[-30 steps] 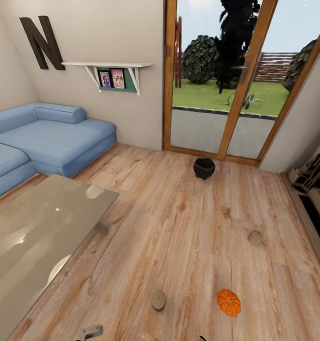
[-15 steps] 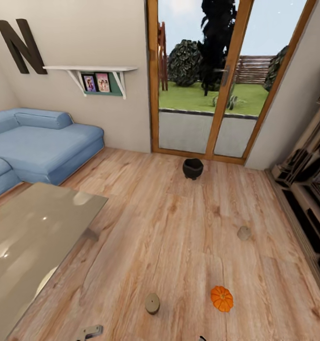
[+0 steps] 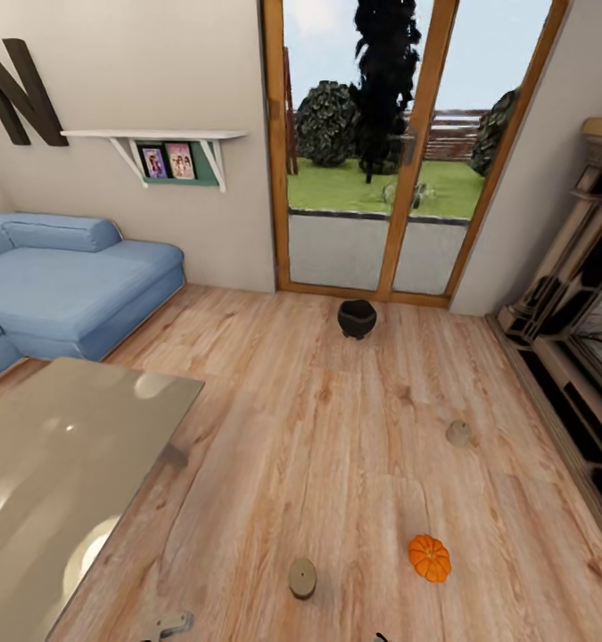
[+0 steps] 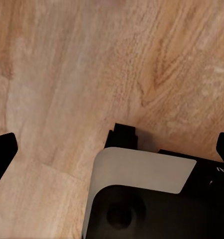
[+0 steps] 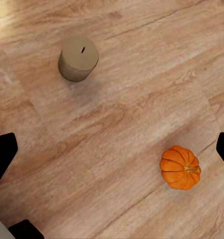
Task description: Place each of the two pumpkins and all three candles from the living room inside a cabinet in the living room (use any cabinet), then make sure every cabinet is closed, and position the cauldron so it is next to a table in the living room.
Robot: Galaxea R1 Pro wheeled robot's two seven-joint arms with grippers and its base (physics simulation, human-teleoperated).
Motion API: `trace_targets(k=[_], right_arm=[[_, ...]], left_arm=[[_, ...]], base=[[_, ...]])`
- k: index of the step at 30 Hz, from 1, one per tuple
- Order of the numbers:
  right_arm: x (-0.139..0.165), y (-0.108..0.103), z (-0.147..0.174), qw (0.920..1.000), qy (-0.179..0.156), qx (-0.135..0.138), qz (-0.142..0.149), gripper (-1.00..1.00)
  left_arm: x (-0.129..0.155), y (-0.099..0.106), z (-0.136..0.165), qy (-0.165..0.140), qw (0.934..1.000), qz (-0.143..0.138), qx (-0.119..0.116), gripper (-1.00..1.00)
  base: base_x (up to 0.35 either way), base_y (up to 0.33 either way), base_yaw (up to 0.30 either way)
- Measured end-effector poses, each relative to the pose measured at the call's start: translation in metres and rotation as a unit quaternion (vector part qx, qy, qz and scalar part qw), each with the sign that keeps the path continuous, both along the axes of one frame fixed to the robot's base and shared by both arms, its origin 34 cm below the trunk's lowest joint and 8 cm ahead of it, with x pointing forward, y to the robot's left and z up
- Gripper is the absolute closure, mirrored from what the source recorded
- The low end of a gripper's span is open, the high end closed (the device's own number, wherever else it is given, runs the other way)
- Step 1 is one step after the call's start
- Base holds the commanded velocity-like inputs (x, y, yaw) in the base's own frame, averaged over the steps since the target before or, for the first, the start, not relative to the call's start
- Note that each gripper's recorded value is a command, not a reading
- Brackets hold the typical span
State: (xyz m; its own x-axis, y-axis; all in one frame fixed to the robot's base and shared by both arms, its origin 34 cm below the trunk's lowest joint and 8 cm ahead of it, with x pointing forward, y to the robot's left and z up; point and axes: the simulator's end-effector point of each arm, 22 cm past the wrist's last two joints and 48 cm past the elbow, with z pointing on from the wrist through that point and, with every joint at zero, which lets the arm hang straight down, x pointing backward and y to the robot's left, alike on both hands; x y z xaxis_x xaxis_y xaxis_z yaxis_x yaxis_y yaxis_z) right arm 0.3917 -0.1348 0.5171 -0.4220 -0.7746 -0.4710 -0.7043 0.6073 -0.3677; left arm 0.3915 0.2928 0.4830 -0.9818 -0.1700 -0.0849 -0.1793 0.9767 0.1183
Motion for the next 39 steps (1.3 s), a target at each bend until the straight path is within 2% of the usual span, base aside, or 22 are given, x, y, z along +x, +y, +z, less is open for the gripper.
trace_targets(k=[26,28,30,32,33,36,39], right_arm=[[0.004,0.000,0.001,1.0000,-0.004,0.001,-0.002,-1.00],[0.009,0.005,-0.001,0.9995,0.015,0.023,-0.018,-1.00],[0.029,0.011,0.001,0.9971,0.024,0.055,-0.046,-1.00],[0.057,0.023,0.009,0.9920,0.031,0.100,-0.071,-1.00],[0.072,0.030,0.014,0.9879,0.043,0.124,-0.083,-1.00],[0.107,0.052,0.034,0.9692,0.096,0.196,-0.114,-1.00],[0.150,0.081,0.081,0.9399,0.128,0.290,-0.127,-1.00]], left_arm=[[-0.001,-0.001,0.000,0.004,1.0000,-0.001,-0.001,-1.00],[-0.001,-0.001,0.000,0.003,1.0000,0.000,-0.002,-1.00],[0.000,-0.001,0.000,0.001,1.0000,-0.001,-0.004,-1.00],[0.002,-0.003,0.000,-0.003,0.9999,0.001,-0.013,-1.00],[0.005,-0.007,-0.001,-0.007,0.9996,0.002,-0.027,-1.00],[0.017,-0.028,0.001,-0.025,0.9958,0.009,-0.087,-1.00],[0.048,-0.040,0.009,-0.058,0.9890,0.008,-0.136,-1.00]], base=[[0.013,0.025,0.000],[0.000,0.000,0.000],[0.000,0.000,0.000],[0.000,0.000,0.000],[0.000,0.000,0.000],[0.000,0.000,0.000],[0.000,0.000,0.000]])
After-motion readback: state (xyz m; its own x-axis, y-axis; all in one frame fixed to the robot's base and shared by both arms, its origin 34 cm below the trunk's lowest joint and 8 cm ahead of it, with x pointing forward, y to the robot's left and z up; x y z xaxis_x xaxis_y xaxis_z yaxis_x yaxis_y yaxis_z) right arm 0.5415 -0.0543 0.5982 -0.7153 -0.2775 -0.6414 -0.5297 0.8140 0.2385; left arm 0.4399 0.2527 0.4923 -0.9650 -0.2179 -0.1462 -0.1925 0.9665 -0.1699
